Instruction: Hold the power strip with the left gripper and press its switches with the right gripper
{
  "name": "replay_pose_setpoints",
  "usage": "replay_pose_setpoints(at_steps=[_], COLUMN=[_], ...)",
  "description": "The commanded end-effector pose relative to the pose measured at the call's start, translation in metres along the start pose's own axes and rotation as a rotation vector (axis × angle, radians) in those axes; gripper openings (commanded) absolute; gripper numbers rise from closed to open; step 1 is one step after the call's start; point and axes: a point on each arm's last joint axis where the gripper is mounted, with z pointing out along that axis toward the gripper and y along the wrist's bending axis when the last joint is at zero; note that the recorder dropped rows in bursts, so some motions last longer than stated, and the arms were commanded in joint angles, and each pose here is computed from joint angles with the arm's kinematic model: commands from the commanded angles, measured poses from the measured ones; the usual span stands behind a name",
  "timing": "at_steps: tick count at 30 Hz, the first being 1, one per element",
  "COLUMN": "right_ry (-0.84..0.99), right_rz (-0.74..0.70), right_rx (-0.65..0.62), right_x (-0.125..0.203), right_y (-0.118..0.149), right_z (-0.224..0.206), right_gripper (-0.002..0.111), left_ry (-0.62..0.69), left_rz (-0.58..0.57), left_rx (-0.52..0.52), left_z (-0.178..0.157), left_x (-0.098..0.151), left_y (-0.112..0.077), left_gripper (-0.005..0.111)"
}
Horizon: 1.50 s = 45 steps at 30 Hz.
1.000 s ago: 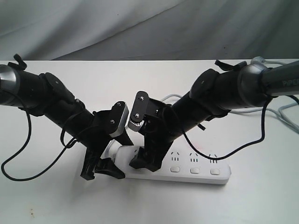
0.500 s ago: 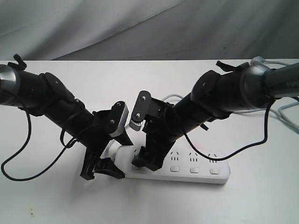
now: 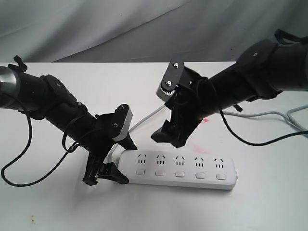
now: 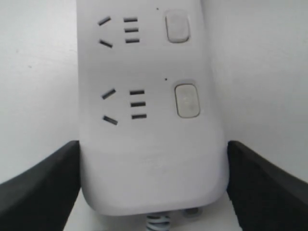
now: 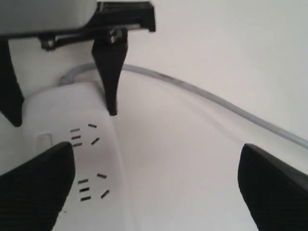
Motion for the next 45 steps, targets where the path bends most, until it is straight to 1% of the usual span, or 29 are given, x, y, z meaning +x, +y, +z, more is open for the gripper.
replay_pose_setpoints(at_steps=[1,9,19,24,29,37,40,42,43,45], right_ry=[0.057,0.119,0.134,0.177,0.197,0.195,0.198,0.155,0.1,0.032], right_rz=[0.005,0.032,0.014,0.011,0.018,-0.017,-0.004,0.041,0.045,0.005], right_rx=[-0.052,-0.089,-0.099,-0.045,-0.038,-0.043,-0.032,-0.009,0.022,0.09], right_x=[0.018,0.038,0.04,0.053,0.061,0.053,0.053,0.044,0.031,0.012], right_y=[0.012,0.014,0.015,0.016,0.02,0.029,0.028,0.027,0.026,0.023], right_z=[0.018,0.042,0.043,0.045,0.046,0.051,0.051,0.043,0.029,0.003], right_gripper=[0.084,0.084,0.084,0.084,0.084,0.084,0.084,0.084,0.084,0.084], left_ry=[0.03,0.03,0.03,0.03,0.028,0.028,0.027,0.027,0.027,0.027], left_rz=[0.023,0.023,0.023,0.023,0.023,0.023,0.023,0.023,0.023,0.023], left_rx=[-0.036,-0.036,-0.036,-0.036,-0.034,-0.033,-0.031,-0.031,-0.031,-0.031], left_z=[0.0,0.0,0.0,0.0,0.0,0.0,0.0,0.0,0.0,0.0], left_x=[0.001,0.001,0.001,0.001,0.001,0.0,0.0,0.0,0.0,0.0], left_y=[0.004,0.004,0.004,0.004,0.004,0.004,0.003,0.003,0.003,0.003], left_gripper=[0.0,0.0,0.0,0.0,0.0,0.0,0.0,0.0,0.0,0.0])
